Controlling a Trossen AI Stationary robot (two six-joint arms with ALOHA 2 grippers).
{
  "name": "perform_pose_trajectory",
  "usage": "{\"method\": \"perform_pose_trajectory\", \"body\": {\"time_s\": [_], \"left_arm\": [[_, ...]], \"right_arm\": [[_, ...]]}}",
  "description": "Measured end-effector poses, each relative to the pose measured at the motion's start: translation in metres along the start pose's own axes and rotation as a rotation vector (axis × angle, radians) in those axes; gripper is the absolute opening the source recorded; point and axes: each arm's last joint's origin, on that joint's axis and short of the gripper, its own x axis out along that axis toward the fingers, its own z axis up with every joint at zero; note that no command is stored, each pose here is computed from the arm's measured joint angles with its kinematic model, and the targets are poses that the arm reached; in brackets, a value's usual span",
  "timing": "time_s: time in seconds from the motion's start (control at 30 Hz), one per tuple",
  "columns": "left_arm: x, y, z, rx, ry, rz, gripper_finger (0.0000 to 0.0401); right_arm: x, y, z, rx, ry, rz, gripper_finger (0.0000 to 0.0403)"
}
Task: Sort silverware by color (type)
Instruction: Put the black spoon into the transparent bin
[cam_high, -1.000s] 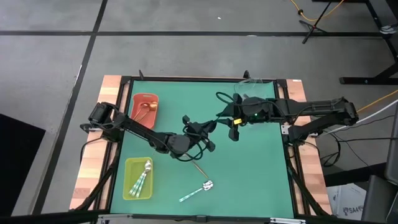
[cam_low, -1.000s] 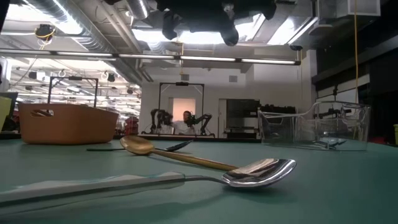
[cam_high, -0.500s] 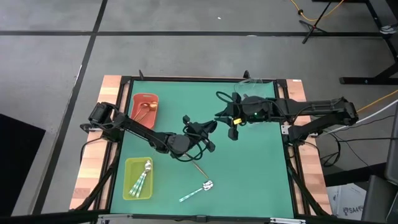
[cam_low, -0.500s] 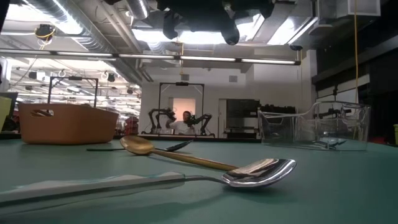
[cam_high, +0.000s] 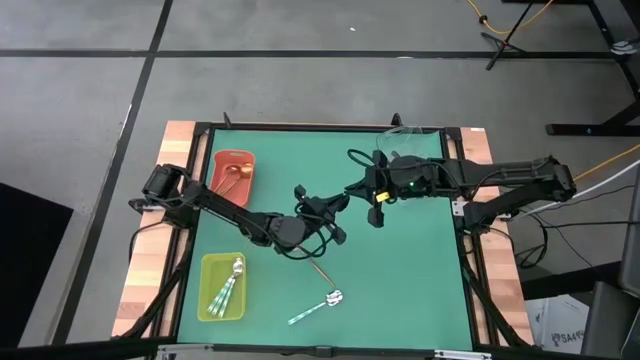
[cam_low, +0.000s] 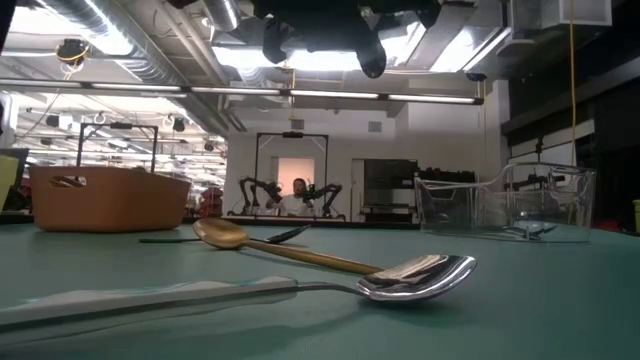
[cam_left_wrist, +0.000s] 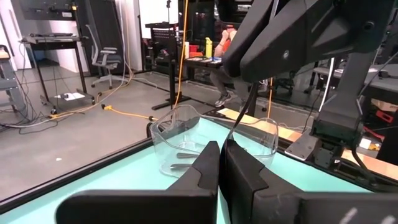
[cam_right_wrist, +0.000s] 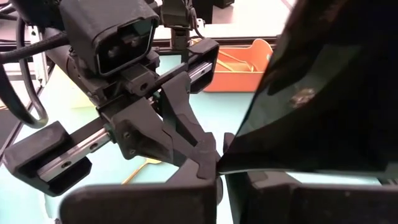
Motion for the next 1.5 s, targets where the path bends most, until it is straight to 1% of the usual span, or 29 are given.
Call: {"method": "perform_pose_trajectory", "body": {"time_s": [0.07,0.17,0.27,0.5,0.63,0.77,1.0,1.27,1.5], "left_arm": [[0.002,0.001,0.000,-0.002,0.000,0.002,0.0005],[0.005,0.002,0.000,-0.011,0.003,-0.022,0.0014],[0.007,0.003,0.001,-0.027,0.006,-0.053,0.0036],[0.010,0.004,0.001,-0.030,0.004,-0.058,0.0093],[0.010,0.004,0.001,-0.028,0.004,-0.058,0.0111],[0.009,0.004,0.001,-0.021,0.005,-0.058,0.0120],[0.009,0.004,0.000,-0.016,0.008,-0.058,0.0120],[0.009,0.004,0.000,-0.012,0.010,-0.057,0.0120],[0.009,0.004,0.000,-0.013,0.010,-0.057,0.0120]], "right_arm": [[0.000,0.000,0.000,-0.001,0.000,-0.004,0.0002],[0.000,0.000,0.000,-0.004,0.004,-0.006,0.0002],[0.000,0.000,0.000,-0.013,0.001,-0.007,0.0000],[0.000,0.000,-0.001,-0.030,0.010,-0.015,0.0001],[0.000,-0.001,-0.002,-0.031,0.018,-0.027,0.0001],[0.001,-0.007,-0.005,-0.028,0.058,-0.052,0.0001],[-0.002,-0.030,-0.016,-0.008,0.173,-0.117,0.0001],[-0.008,-0.070,-0.032,0.021,0.343,-0.231,0.0000],[-0.017,-0.107,-0.044,0.064,0.432,-0.236,0.0000]]}}
